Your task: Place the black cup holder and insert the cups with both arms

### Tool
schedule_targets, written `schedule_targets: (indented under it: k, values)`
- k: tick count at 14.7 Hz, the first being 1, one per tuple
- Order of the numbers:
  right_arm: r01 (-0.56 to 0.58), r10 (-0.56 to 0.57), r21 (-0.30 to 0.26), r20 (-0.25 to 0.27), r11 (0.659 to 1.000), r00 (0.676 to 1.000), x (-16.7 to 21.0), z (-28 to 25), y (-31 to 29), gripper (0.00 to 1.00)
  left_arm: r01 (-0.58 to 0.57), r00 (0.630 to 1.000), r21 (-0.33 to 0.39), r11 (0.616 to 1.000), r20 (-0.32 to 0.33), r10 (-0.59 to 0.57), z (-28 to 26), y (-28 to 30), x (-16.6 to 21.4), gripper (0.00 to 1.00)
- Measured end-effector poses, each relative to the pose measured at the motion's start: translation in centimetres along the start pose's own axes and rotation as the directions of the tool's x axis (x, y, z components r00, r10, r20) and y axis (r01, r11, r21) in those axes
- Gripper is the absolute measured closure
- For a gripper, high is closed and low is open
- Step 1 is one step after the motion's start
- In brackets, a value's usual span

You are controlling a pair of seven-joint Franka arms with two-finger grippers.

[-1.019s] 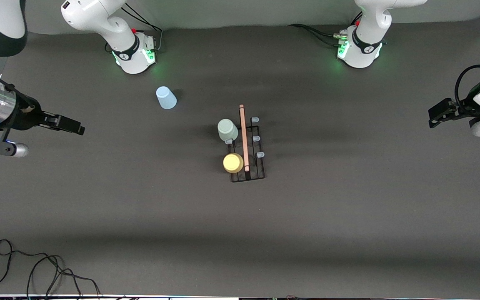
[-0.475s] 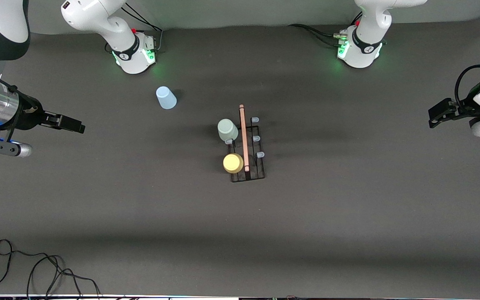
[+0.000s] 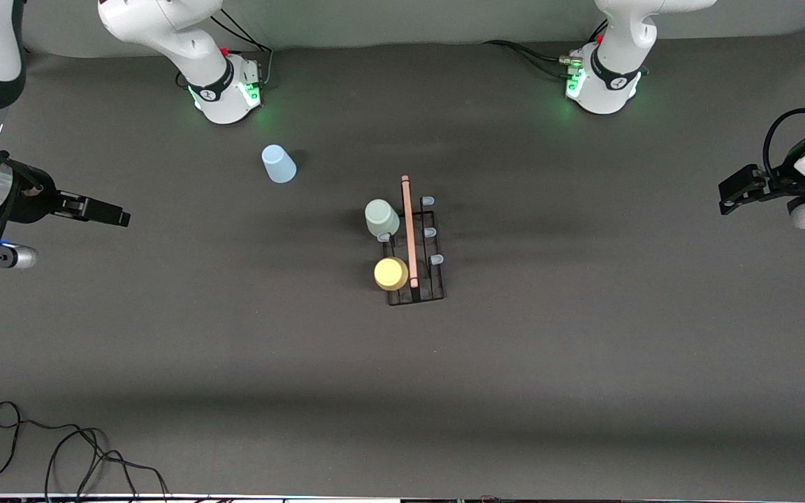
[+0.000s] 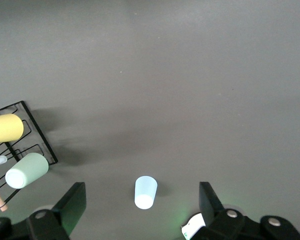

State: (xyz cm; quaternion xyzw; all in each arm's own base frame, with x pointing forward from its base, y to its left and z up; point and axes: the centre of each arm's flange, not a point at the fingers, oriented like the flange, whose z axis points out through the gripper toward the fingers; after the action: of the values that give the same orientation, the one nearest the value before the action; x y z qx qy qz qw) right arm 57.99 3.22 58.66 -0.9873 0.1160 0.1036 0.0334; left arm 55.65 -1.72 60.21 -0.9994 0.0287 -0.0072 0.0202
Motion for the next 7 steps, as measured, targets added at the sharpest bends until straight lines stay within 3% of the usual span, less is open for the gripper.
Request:
schedule_targets:
  k: [3, 7]
  values:
    - [0.023, -0.023, -0.027, -0.014, 0.999, 1.0, -0.49, -0.59, 0.16, 0.0, 0.0, 1.0, 0.0, 1.0, 0.0, 0.0, -0.01, 0.0, 0.0, 0.0]
    - [0.052, -0.053, -0.023, -0.038, 0.998, 0.998, -0.89, -1.1, 1.06, 0.0, 0.0, 1.0, 0.0, 1.0, 0.0, 0.0, -0.01, -0.01, 0.01, 0.0]
